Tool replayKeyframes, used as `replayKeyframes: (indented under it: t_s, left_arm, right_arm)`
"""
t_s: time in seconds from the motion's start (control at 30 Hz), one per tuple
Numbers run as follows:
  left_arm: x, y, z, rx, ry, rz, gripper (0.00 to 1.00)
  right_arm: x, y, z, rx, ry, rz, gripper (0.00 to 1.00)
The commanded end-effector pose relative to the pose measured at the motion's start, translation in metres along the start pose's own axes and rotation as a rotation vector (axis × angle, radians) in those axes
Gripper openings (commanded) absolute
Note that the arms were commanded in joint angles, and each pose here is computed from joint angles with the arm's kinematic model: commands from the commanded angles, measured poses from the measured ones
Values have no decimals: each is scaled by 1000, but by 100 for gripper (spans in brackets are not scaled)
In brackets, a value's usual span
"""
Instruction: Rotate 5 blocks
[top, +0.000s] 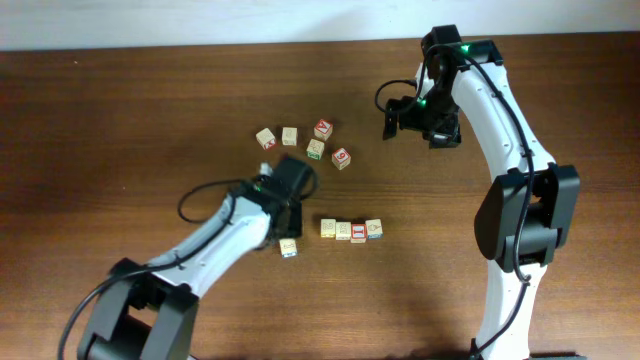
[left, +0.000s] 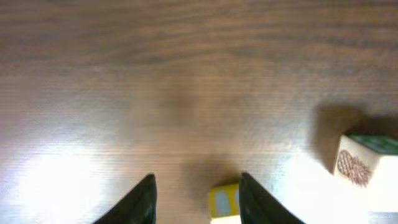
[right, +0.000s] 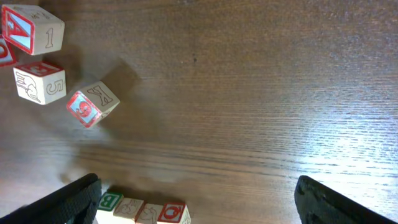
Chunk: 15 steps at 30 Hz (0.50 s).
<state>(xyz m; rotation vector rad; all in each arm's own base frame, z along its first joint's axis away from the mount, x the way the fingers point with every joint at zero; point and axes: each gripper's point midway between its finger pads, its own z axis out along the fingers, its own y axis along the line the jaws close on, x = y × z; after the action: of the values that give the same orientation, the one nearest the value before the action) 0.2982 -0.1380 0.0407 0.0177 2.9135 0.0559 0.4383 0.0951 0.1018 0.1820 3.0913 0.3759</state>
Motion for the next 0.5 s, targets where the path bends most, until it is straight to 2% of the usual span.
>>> replayKeyframes:
  t_s: [0.0, 0.1, 0.27, 0.33, 0.47]
  left_arm:
    - [-13, -8, -39, 87, 59, -20, 34]
    - [21, -17, -41, 142, 205, -6, 23]
    - [79, -17, -21, 79, 339, 12, 14]
    - [91, -18, -10, 75, 348, 33, 14]
    - [90, -26, 4, 100, 293, 58, 15]
  right_arm:
    - [1, 0, -11, 4, -23, -14, 99]
    - [1, 0, -11, 4, -23, -15, 99]
    - [0, 0, -11, 4, -24, -15, 99]
    - [0, 0, -11, 4, -25, -15, 99]
    - [0, 1, -11, 3, -27, -16, 99]
